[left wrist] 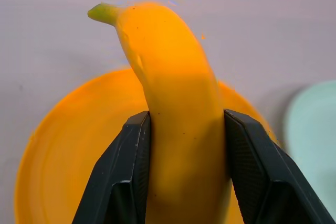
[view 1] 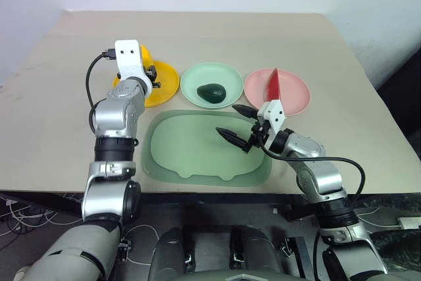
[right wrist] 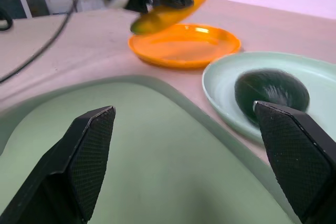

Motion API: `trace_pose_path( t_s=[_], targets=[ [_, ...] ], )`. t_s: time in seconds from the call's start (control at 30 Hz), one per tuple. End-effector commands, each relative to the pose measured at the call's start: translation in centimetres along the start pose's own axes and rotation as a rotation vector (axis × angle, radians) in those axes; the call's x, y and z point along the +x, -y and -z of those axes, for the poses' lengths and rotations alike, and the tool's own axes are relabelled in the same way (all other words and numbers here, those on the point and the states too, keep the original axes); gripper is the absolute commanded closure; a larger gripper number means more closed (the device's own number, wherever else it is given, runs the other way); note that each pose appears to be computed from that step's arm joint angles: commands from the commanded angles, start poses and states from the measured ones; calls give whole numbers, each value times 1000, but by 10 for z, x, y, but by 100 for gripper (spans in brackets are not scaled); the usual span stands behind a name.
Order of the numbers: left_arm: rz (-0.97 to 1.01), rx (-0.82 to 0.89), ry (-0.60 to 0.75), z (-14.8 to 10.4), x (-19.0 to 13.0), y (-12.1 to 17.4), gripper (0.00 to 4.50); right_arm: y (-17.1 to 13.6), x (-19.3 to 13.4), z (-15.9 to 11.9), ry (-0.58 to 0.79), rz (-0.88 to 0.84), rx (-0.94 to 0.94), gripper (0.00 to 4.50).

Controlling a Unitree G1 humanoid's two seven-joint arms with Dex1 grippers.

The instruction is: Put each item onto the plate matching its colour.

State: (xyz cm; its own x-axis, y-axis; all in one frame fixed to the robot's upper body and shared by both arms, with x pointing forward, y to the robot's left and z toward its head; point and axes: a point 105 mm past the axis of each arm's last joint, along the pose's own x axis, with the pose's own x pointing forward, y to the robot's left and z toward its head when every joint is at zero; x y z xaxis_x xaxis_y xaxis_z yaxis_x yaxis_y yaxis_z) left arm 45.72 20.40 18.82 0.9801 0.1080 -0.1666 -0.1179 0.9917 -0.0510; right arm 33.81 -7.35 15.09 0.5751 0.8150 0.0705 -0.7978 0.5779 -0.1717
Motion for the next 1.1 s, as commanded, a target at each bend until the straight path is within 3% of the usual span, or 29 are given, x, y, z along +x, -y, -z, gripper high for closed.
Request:
trace_pose_path(
  t_s=[0.03, 0.13, 0.4, 0.53, 0.63, 0.77, 0.9, 1.03, 1.1],
  targets=[
    [-49, -21, 37, -13, 7, -13, 278, 2, 2, -16, 33, 10, -43, 0],
    [-63, -17, -18, 0, 15, -21, 278, 3, 3, -18, 21, 20, -58, 0],
    [-50, 58, 15, -1, 16, -18, 12, 3, 0, -22, 14, 44, -67, 0],
    [38, 181, 177, -17, 2, -6, 6, 3, -1, -24, 16, 43, -69, 0],
    [392, 187, 343, -21, -34, 30, 6, 3, -3, -23, 8, 44, -86, 0],
    [617, 211, 445, -9, -79, 39, 6, 2, -3, -23, -1, 35, -103, 0],
    [719, 204, 431, 4, -103, 40, 6, 1, -4, -28, 21, 34, -96, 0],
    [902, 214, 334, 27, -141, 33, 6, 4, -11, -32, 37, 48, -82, 0],
    [922, 199, 304, 27, -153, 23, 6, 6, -16, -31, 28, 49, -87, 0]
  ],
)
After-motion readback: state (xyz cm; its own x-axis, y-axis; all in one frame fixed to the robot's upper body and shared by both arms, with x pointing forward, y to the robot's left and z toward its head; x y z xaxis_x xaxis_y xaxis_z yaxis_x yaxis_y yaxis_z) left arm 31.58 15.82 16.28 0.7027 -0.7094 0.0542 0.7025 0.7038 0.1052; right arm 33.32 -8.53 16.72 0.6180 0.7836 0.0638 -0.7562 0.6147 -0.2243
